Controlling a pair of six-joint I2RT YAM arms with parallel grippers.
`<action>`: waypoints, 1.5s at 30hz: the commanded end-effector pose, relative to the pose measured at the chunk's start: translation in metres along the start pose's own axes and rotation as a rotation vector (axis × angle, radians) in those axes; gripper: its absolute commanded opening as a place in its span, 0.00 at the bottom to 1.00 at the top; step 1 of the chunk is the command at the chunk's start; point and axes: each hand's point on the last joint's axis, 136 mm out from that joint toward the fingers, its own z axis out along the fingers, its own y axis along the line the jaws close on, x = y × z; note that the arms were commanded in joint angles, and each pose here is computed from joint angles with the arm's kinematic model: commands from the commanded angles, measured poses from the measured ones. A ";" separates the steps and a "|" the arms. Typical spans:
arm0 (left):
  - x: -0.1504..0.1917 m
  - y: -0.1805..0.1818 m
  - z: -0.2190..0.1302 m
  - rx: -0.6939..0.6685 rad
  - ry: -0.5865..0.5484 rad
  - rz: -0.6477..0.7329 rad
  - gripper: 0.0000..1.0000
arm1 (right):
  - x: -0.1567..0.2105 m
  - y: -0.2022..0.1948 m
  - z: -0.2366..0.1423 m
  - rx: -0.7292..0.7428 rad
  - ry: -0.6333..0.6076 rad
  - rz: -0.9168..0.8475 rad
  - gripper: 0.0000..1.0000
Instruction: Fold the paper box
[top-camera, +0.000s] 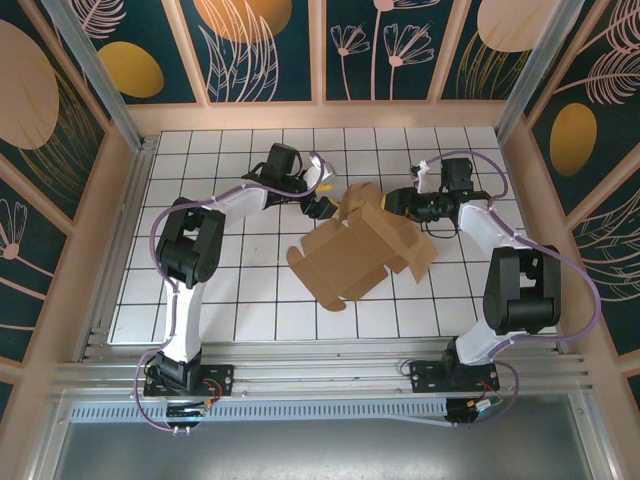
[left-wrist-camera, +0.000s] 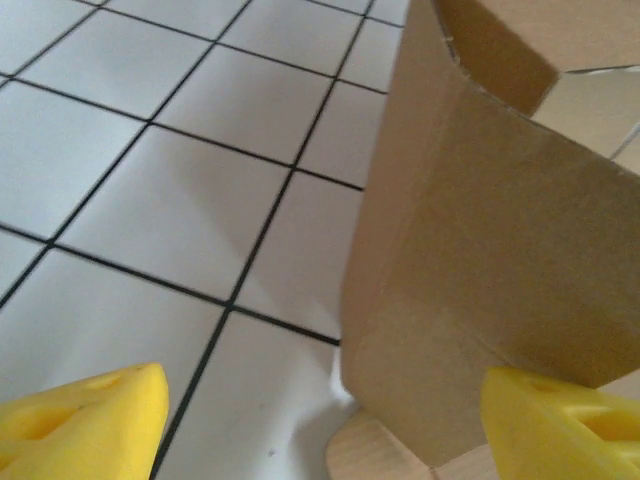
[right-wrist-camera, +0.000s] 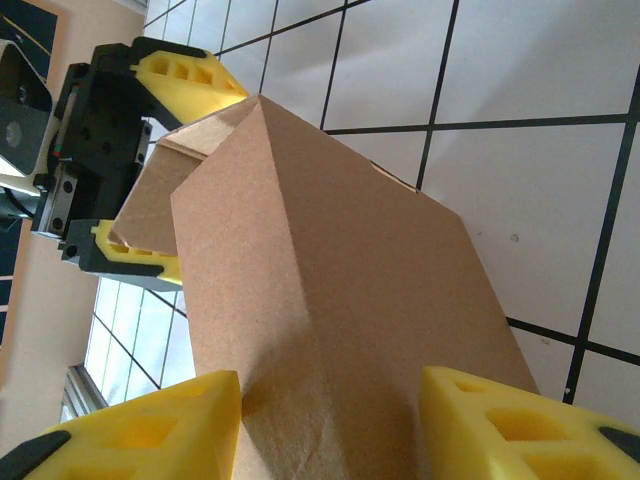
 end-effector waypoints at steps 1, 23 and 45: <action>-0.001 -0.016 0.007 0.145 -0.031 -0.018 0.80 | 0.001 0.009 -0.003 0.000 0.008 -0.030 0.51; -0.012 -0.014 0.073 0.115 -0.036 0.043 0.69 | 0.006 0.013 0.009 -0.097 0.055 0.033 0.54; -0.032 -0.027 0.097 0.051 -0.058 0.042 0.00 | 0.004 0.007 0.010 -0.080 0.020 0.036 0.53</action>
